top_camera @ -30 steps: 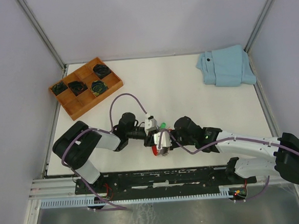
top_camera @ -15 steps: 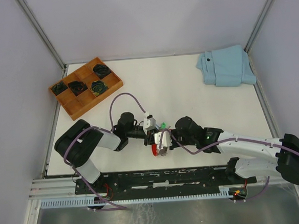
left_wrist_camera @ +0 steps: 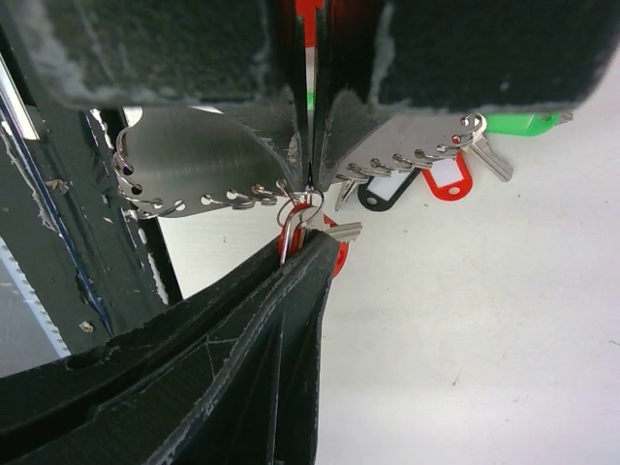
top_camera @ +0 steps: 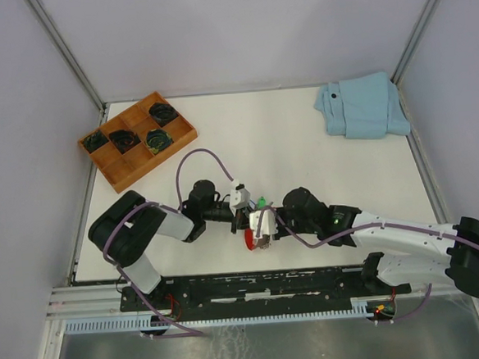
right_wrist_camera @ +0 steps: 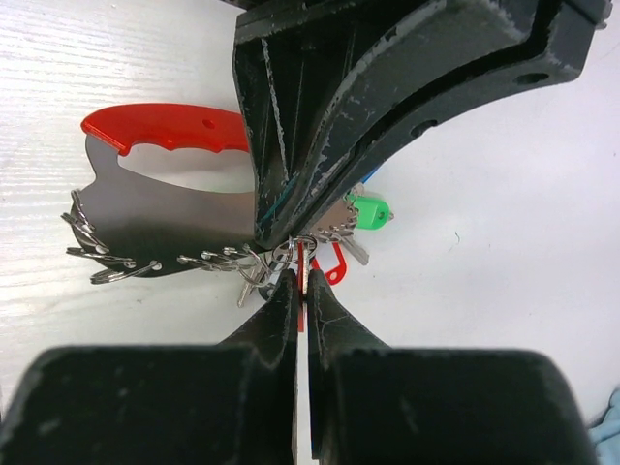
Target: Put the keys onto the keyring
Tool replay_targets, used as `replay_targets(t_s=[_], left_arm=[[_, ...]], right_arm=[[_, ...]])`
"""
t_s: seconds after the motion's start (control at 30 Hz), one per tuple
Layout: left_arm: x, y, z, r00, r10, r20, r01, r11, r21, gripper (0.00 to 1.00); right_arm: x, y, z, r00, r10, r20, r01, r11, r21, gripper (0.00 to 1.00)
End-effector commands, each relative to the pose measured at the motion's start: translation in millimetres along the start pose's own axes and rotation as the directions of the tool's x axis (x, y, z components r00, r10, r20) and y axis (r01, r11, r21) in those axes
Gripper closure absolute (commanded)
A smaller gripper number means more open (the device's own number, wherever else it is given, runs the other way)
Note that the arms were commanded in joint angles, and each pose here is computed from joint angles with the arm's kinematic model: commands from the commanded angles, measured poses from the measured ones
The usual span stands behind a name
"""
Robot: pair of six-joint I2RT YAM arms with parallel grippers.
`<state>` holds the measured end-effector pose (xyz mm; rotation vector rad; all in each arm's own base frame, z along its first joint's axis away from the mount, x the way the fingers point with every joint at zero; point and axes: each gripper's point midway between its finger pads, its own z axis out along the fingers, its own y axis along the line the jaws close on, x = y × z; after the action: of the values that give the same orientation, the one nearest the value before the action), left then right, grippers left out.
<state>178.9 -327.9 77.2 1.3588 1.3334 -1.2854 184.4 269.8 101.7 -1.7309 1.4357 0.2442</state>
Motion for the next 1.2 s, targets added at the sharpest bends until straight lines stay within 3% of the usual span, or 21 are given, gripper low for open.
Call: replay_targets(t_s=[0.0, 0.33, 0.57, 0.9, 1.17], left_arm=[[-5.8, 10.2, -2.4, 1.000, -0.027, 0.003, 0.027, 0.998, -0.064, 0.97], [-29.4, 21.9, -22.0, 0.997, 0.011, 0.072, 0.005, 0.976, -0.217, 0.97], [-38.4, 23.3, -30.5, 0.995, 0.040, 0.094, -0.012, 0.962, -0.274, 0.97], [-54.7, 20.8, -38.3, 0.983, 0.096, 0.157, -0.041, 0.947, -0.318, 0.97], [-50.2, 21.7, -39.6, 0.985, 0.103, 0.137, -0.053, 0.943, -0.329, 0.97]], right_arm=[[-11.0, -21.1, -13.8, 0.998, 0.047, 0.031, -0.050, 0.993, 0.104, 0.99], [23.6, -16.2, -12.5, 0.969, 0.229, -0.098, -0.211, 0.964, 0.163, 0.99], [32.8, -12.1, -8.5, 0.953, 0.271, -0.133, -0.249, 0.956, 0.157, 0.99], [27.2, 10.6, 7.7, 0.931, 0.308, -0.193, -0.315, 0.949, -0.003, 0.99], [19.8, 19.3, 11.8, 0.883, 0.419, -0.210, -0.450, 0.884, -0.127, 0.99]])
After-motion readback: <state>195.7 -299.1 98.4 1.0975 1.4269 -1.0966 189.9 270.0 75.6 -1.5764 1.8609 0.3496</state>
